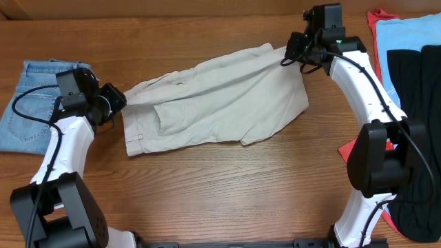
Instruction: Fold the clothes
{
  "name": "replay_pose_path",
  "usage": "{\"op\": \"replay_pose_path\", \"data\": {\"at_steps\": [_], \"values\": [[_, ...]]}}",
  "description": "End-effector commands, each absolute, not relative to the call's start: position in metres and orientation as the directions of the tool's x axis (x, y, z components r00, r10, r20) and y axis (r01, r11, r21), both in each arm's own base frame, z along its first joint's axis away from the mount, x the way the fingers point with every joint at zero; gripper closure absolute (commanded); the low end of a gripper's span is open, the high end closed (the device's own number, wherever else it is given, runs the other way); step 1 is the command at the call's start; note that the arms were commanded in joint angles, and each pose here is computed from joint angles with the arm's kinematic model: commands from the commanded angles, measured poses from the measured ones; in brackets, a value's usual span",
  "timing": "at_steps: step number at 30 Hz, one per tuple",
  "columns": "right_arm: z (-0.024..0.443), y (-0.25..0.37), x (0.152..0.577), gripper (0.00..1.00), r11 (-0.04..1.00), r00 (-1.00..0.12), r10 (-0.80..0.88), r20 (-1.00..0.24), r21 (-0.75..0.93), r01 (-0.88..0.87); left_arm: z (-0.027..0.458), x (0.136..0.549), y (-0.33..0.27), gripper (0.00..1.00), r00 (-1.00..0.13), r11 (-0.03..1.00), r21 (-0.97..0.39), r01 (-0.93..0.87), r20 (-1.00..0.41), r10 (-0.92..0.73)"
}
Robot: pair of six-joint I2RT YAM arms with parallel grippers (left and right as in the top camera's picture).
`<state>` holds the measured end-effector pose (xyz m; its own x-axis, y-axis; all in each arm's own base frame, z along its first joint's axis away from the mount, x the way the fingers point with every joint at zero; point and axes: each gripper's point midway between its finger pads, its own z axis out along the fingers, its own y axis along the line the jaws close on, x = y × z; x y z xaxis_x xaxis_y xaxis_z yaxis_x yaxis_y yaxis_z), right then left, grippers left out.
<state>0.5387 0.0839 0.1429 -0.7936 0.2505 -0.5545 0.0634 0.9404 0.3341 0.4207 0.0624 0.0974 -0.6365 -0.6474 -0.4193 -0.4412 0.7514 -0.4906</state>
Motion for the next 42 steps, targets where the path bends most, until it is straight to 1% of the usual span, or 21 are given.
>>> {"op": "replay_pose_path", "data": {"at_steps": [1,3,4,5,6,8,9,10,12,14,19,20,23,25,27,30,32,35,36,42], "values": [[0.158,0.075,0.554,0.96,0.948,-0.748,0.257,-0.612,0.311,0.071,0.099,0.428,0.069,0.79,-0.604,0.746,-0.465,-0.477,-0.443,-0.662],[0.158,0.077,0.558,0.95,0.948,-0.739,0.254,-0.624,0.313,0.062,0.098,0.427,0.072,0.78,-0.597,0.747,-0.449,-0.491,-0.452,-0.663],[0.158,0.079,0.56,0.87,0.947,-0.734,0.254,-0.63,0.315,0.057,0.098,0.427,0.073,0.77,-0.596,0.747,-0.445,-0.494,-0.453,-0.663],[0.158,0.08,0.562,0.75,0.947,-0.73,0.252,-0.635,0.316,0.052,0.098,0.426,0.074,0.75,-0.594,0.747,-0.44,-0.499,-0.454,-0.664],[0.157,0.082,0.563,0.69,0.947,-0.729,0.251,-0.637,0.316,0.049,0.097,0.426,0.076,0.73,-0.588,0.741,-0.435,-0.511,-0.453,-0.671],[0.155,0.082,0.565,0.64,0.947,-0.728,0.251,-0.638,0.316,0.049,0.094,0.422,0.08,0.7,-0.568,0.718,-0.425,-0.552,-0.439,-0.696],[0.154,0.081,0.565,0.59,0.948,-0.73,0.25,-0.636,0.315,0.05,0.092,0.42,0.082,0.7,-0.555,0.703,-0.419,-0.574,-0.432,-0.711],[0.154,0.081,0.564,0.57,0.948,-0.731,0.25,-0.635,0.315,0.051,0.091,0.418,0.084,0.7,-0.543,0.689,-0.415,-0.595,-0.425,-0.725],[0.153,0.081,0.563,0.56,0.948,-0.734,0.25,-0.631,0.314,0.052,0.09,0.417,0.086,0.7,-0.525,0.669,-0.419,-0.615,-0.416,-0.743],[0.15,0.081,0.561,0.56,0.948,-0.743,0.249,-0.621,0.312,0.057,0.091,0.417,0.087,0.67,-0.51,0.655,-0.422,-0.627,-0.413,-0.754],[0.138,0.078,0.547,0.56,0.953,-0.788,0.241,-0.566,0.29,0.083,0.094,0.421,0.089,0.66,-0.499,0.655,-0.429,-0.622,-0.428,-0.754],[0.134,0.075,0.543,0.56,0.957,-0.797,0.241,-0.554,0.274,0.099,0.094,0.421,0.087,0.67,-0.502,0.656,-0.434,-0.617,-0.424,-0.753],[0.123,0.064,0.53,0.57,0.965,-0.825,0.241,-0.511,0.219,0.146,0.096,0.424,0.07,0.85,-0.567,0.695,-0.472,-0.542,-0.405,-0.717],[0.114,0.059,0.516,0.57,0.966,-0.856,0.243,-0.457,0.198,0.168,0.097,0.424,0.052,0.91,-0.63,0.731,-0.493,-0.472,-0.392,-0.671],[0.105,0.052,0.5,0.56,0.959,-0.882,0.272,-0.386,0.185,0.215,0.093,0.419,0.033,0.93,-0.695,0.771,-0.484,-0.415,-0.378,-0.611],[0.094,0.041,0.475,0.52,0.943,-0.903,0.325,-0.28,0.163,0.29,0.082,0.404,0.013,0.92,-0.784,0.84,-0.415,-0.35,-0.362,-0.505],[0.088,0.035,0.456,0.49,0.929,-0.909,0.365,-0.203,0.139,0.342,0.073,0.392,0.006,0.89,-0.818,0.865,-0.36,-0.35,-0.333,-0.469],[0.079,0.028,0.434,0.38,0.923,-0.917,0.381,-0.122,0.105,0.37,0.063,0.379,-0.002,0.86,-0.856,0.9,-0.289,-0.325,-0.316,-0.41],[0.075,0.027,0.43,0.36,0.922,-0.918,0.383,-0.106,0.099,0.374,0.061,0.377,-0.004,0.85,-0.86,0.905,-0.274,-0.325,-0.312,-0.403],[0.049,0.034,0.411,0.35,0.921,-0.925,0.378,-0.031,0.113,0.372,0.056,0.375,-0.011,0.82,-0.874,0.915,-0.258,-0.311,-0.3,-0.382]]}}
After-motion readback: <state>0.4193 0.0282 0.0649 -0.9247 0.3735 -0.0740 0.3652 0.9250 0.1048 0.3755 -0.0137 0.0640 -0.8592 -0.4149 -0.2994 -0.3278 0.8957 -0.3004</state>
